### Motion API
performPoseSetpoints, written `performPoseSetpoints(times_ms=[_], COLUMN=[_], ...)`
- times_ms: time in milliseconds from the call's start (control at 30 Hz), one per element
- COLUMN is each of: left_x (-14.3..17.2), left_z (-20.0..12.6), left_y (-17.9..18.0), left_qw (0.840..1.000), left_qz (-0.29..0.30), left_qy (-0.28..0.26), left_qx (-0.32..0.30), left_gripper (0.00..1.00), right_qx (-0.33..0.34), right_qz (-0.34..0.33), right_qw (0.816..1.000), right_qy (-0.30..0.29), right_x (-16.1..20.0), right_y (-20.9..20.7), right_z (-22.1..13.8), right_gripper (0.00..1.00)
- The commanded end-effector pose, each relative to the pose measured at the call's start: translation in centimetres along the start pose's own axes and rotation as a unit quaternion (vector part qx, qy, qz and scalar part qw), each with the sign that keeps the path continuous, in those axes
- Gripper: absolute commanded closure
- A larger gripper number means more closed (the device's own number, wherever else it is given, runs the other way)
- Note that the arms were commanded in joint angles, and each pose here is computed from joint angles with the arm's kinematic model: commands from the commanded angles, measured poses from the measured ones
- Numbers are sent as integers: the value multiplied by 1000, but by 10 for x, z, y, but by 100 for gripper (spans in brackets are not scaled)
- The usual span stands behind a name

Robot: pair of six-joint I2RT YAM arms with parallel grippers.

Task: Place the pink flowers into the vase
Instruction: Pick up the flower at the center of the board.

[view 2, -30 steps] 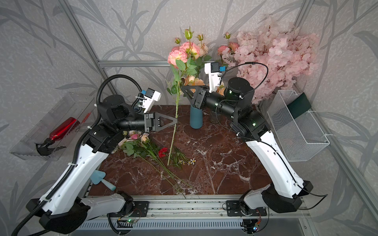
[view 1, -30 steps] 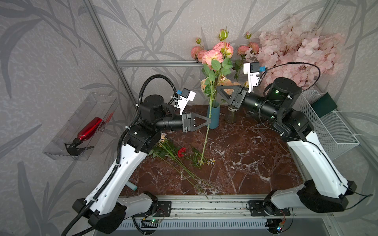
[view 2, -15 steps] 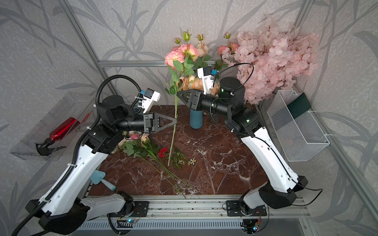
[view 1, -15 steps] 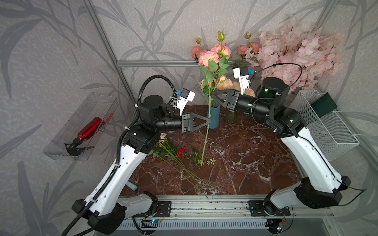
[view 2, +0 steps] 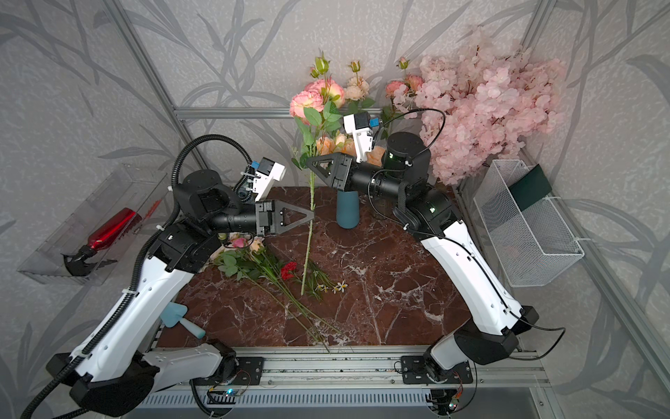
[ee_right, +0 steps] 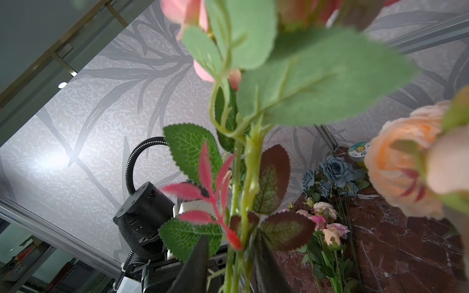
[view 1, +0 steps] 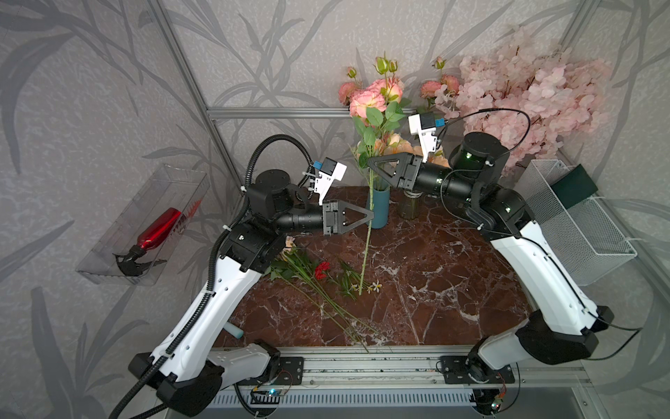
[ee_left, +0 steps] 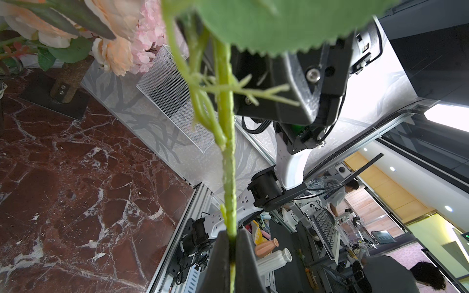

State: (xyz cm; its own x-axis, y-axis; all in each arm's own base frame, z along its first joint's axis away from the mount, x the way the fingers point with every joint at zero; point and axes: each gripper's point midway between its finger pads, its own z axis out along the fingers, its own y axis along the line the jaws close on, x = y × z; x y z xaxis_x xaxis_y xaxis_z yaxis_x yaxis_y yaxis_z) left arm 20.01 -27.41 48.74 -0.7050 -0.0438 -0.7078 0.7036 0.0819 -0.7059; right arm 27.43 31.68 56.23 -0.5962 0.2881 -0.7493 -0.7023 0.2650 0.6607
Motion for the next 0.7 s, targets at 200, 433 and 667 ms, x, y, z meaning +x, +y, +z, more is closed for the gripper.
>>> performPoseSetpoints(times_ms=[200,433,667], left_x=[2,3,5], left_z=[-3,-7,-7], left_y=[-14,-22,-21], left_qw=[1000,999,999], left_qz=[17,22,21], left_qy=[3,1,4], left_qx=[26,32,32], left_gripper=[100,100,100], right_qx=[-30,-26,-36], right_qz=[-6,-1,-5], right_qw=[1000,1000,999], right_qy=[0,5,1], right_x=[-7,-4,-7], right_y=[12,5,8], right_z=[7,13,14], right_gripper=[89,76,94])
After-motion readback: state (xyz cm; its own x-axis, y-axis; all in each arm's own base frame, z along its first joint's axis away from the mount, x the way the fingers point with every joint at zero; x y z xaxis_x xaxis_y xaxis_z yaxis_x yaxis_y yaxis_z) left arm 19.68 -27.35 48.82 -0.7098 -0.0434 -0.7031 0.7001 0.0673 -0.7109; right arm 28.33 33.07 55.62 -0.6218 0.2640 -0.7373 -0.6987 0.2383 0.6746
